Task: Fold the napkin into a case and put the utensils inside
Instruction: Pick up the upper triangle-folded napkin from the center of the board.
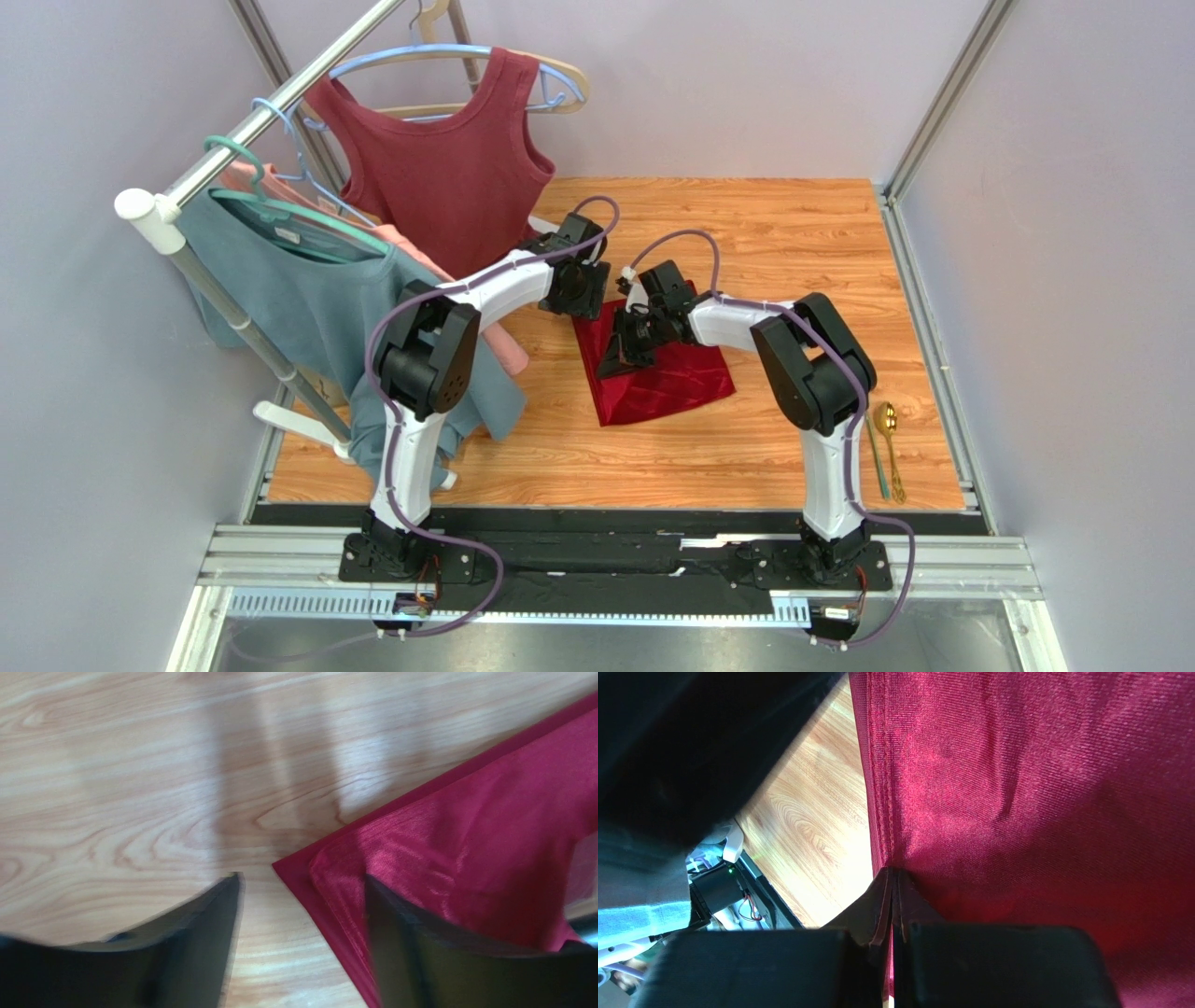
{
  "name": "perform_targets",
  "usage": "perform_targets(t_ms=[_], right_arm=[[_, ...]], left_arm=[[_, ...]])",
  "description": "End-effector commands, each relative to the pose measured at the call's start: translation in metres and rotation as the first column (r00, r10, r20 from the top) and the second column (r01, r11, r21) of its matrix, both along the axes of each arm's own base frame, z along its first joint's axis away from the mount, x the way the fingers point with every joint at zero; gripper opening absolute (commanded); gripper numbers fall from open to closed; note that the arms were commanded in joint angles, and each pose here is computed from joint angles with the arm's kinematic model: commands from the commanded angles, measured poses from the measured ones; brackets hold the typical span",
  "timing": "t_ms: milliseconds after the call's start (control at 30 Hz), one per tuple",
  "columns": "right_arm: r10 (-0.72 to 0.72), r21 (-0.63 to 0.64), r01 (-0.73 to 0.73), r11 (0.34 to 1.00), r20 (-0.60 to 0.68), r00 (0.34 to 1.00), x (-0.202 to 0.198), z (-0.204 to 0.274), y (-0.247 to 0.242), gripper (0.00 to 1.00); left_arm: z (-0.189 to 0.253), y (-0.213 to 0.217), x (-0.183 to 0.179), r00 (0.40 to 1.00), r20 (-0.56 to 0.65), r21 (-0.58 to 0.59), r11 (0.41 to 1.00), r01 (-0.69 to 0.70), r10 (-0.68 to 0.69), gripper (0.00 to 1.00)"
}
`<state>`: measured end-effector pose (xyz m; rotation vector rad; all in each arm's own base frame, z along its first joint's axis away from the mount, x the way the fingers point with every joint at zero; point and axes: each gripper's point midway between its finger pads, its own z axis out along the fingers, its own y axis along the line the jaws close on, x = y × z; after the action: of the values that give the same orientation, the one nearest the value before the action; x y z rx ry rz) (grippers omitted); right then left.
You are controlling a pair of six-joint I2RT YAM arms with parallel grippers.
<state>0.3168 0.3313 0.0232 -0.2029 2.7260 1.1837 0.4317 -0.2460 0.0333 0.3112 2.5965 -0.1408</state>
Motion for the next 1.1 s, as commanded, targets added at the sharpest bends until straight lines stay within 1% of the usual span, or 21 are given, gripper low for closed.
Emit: perform_targets(t_ms=[0,100,200,333,467,567,733,800,833,900,933,967,1033,1067], right_arm=[[-0.008,-0.038,0.009,0.999,0.021,1.000,0.006,-0.015,-0.003,0.00],[-0.009,-0.035,0.009,0.999,0.014,1.000,0.004,-0.017,-0.004,0.00],[-0.009,-0.034,0.010,0.999,0.016,1.000,0.004,-0.017,-0.005,0.00],[-0.007,-0.032,0.008,0.999,0.019,1.000,0.004,-0.016,-0.005,0.00],[-0.003,-0.030,0.004,1.000,0.015,1.000,0.002,-0.017,-0.004,0.00],[-0.004,-0.030,0.005,1.000,0.017,1.000,0.001,-0.016,-0.005,0.00],[-0.001,-0.031,0.001,1.000,0.020,1.000,0.001,-0.015,-0.005,0.00],[-0.001,-0.031,0.001,1.000,0.019,1.000,0.000,-0.015,-0.006,0.00],[-0.002,-0.034,0.003,0.999,0.018,1.000,0.000,-0.017,-0.007,0.00],[0.001,-0.043,0.000,0.999,0.026,1.000,-0.002,-0.016,-0.009,0.00],[0.002,-0.052,0.000,0.999,0.032,0.999,-0.001,-0.016,-0.010,0.00],[0.004,-0.080,0.000,0.997,0.048,0.999,0.000,-0.015,-0.014,0.00],[0.010,-0.106,-0.003,0.994,0.072,0.997,0.001,-0.009,-0.018,0.02],[0.010,-0.130,0.001,0.991,0.086,0.996,0.000,-0.001,-0.021,0.04]], left_arm=[[0.039,0.013,0.005,0.992,0.056,-0.017,0.993,-0.114,0.115,0.78],[0.033,0.016,0.005,0.984,0.046,-0.008,0.985,-0.171,0.171,0.78],[0.024,0.012,0.005,0.981,0.018,-0.026,0.981,-0.194,0.195,0.77],[0.013,0.004,0.005,0.974,-0.022,-0.057,0.972,-0.227,0.226,0.74],[0.005,-0.004,0.006,0.960,-0.050,-0.108,0.954,-0.280,0.276,0.68],[-0.004,-0.004,0.004,0.949,-0.068,-0.103,0.944,-0.315,0.309,0.63],[-0.021,0.004,0.001,0.927,-0.075,-0.079,0.924,-0.373,0.368,0.62],[-0.026,0.002,0.002,0.925,-0.073,-0.093,0.921,-0.379,0.373,0.54],[-0.025,0.000,0.005,0.927,-0.059,-0.102,0.922,-0.374,0.370,0.48],[-0.025,0.000,0.004,0.931,-0.044,-0.111,0.924,-0.366,0.363,0.41],[-0.022,-0.003,0.007,0.935,-0.032,-0.132,0.925,-0.355,0.354,0.29],[-0.021,-0.004,0.005,0.936,-0.035,-0.141,0.926,-0.351,0.350,0.22],[-0.014,-0.004,0.004,0.940,-0.023,-0.159,0.927,-0.341,0.341,0.10],[-0.010,-0.003,0.002,0.942,-0.018,-0.162,0.929,-0.334,0.336,0.09]])
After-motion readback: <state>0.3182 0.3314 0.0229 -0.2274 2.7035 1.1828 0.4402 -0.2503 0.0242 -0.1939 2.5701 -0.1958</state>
